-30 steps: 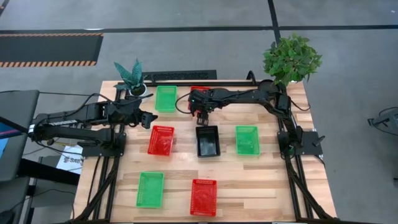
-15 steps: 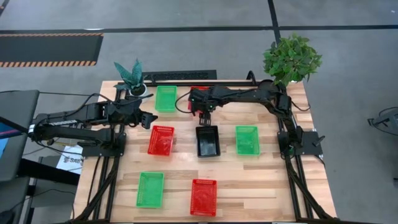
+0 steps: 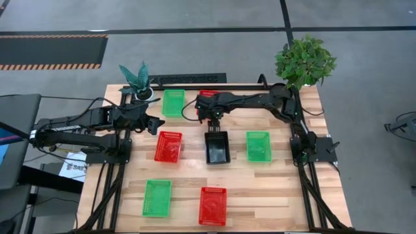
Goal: Stack baskets by color
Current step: Stack the top red basket on the middle red basket
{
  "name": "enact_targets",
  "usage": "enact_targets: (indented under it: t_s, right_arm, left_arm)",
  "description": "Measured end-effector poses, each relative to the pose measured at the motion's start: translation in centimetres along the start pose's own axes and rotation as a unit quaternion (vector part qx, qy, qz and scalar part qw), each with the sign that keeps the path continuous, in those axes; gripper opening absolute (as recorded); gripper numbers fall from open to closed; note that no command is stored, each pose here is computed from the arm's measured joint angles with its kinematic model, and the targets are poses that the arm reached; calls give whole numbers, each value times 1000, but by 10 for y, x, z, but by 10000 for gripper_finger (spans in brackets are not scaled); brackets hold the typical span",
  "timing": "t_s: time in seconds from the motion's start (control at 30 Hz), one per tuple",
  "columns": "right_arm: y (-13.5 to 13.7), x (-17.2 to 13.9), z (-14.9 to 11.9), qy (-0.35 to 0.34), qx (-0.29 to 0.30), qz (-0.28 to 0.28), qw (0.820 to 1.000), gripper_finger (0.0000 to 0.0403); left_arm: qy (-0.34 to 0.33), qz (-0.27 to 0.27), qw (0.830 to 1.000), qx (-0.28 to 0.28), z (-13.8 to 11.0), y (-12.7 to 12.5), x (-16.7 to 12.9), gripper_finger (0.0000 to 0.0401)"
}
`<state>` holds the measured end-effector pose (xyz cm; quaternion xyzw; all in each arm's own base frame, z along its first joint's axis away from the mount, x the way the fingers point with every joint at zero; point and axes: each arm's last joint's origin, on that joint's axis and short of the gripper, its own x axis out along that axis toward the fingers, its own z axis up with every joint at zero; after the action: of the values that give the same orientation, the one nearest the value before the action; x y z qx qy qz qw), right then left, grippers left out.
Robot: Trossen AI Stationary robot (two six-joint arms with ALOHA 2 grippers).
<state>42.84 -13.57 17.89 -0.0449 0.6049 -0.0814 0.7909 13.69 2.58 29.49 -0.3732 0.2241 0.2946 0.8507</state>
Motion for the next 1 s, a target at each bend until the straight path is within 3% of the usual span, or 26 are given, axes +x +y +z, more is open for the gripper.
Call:
enact_targets:
  t_s: [0.17, 0.3, 0.4, 0.6, 0.8, 1.0]
  right_arm:
    - [0, 9, 0, 5, 1, -7, 1000, 228]
    - [-1, 7, 1, 2, 1, -18, 1000, 200]
    - [-1, 6, 1, 0, 1, -19, 1000, 152]
    - [-1, 6, 0, 5, 3, -21, 1000, 19]
    - [-1, -11, 9, -12, 0, -38, 999, 9]
    - [-8, -65, 20, -46, 7, -52, 998, 5]
  left_arm:
    - [0, 0, 1000, 0, 0, 0, 0, 193]
    - [0, 0, 1000, 1, 0, 0, 0, 193]
    - [0, 0, 1000, 1, 0, 0, 0, 193]
    - [6, -5, 1000, 1, 0, 0, 0, 193]
    - [7, -5, 1000, 1, 0, 0, 0, 193]
    - [6, -5, 1000, 1, 0, 0, 0, 193]
